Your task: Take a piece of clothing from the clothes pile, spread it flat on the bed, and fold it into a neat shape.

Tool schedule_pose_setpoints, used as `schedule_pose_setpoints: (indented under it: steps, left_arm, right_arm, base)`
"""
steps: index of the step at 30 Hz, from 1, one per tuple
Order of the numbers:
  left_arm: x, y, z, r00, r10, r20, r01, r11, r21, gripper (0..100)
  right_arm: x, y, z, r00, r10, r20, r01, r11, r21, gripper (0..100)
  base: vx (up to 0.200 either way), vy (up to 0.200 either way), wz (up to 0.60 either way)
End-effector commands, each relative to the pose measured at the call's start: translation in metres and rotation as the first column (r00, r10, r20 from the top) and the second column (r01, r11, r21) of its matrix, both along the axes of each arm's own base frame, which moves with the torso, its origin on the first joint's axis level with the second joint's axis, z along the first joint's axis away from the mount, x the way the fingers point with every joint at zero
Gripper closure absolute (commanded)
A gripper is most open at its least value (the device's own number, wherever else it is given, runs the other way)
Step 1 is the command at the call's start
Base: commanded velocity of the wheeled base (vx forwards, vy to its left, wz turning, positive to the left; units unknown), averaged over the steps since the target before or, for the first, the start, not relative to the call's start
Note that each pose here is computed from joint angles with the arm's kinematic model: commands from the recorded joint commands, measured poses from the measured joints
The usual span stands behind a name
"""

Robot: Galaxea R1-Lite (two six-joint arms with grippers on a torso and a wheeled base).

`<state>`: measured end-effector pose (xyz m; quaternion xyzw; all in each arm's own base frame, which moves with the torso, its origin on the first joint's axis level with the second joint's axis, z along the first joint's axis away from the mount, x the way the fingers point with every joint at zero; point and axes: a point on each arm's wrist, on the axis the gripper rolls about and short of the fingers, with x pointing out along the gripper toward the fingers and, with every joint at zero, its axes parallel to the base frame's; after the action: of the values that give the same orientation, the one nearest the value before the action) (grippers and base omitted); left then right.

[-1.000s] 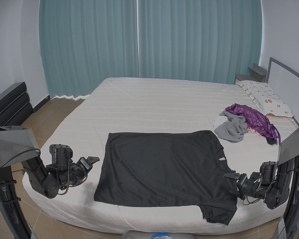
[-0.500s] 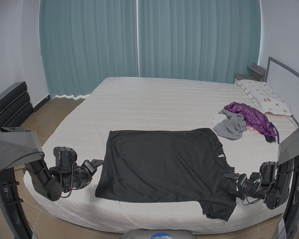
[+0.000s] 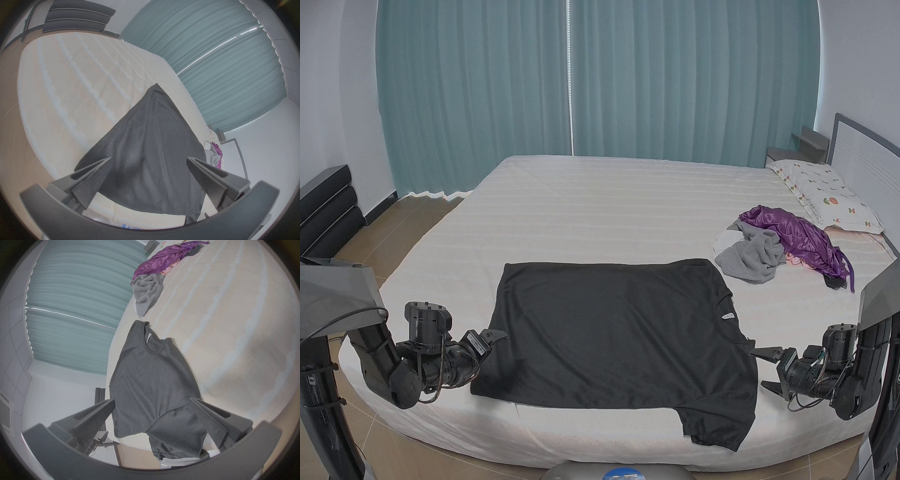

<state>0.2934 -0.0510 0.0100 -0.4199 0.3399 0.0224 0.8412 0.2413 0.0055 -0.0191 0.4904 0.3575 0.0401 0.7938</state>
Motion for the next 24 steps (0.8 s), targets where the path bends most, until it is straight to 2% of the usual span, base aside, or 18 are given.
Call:
schedule_pose_setpoints:
  steps: [1,5,8,14,24]
  left_arm:
    - [-0.01,0.01,-0.01,0.999,-0.018,-0.049,0.019,0.999,0.031,0]
    - [-0.024,0.018,-0.018,0.989,-0.125,-0.084,0.133,0.986,0.1,0]
    - [-0.027,0.017,-0.027,0.98,-0.16,-0.114,0.176,0.974,0.143,0]
    - [-0.028,0.015,-0.035,0.975,-0.177,-0.136,0.204,0.953,0.225,0]
    - [-0.025,0.007,-0.046,0.974,-0.17,-0.151,0.206,0.942,0.266,0]
  right_arm:
    - [0.001,0.0,0.001,1.0,0.001,0.015,-0.001,1.0,0.0,0]
    - [0.001,0.0,0.001,1.0,0.001,0.015,-0.001,1.0,0.0,0]
    - [0.001,0.0,0.001,1.0,0.001,0.015,-0.001,1.0,0.0,0]
    - [0.001,0.0,0.001,1.0,0.001,0.015,-0.001,1.0,0.0,0]
    - [0.001,0.0,0.001,1.0,0.001,0.015,-0.001,1.0,0.0,0]
  base:
    - [0.0,0.0,0.0]
    - [0.0,0.0,0.0]
    - [0.0,0.0,0.0]
    - [0.0,0.0,0.0]
    - [0.0,0.0,0.0]
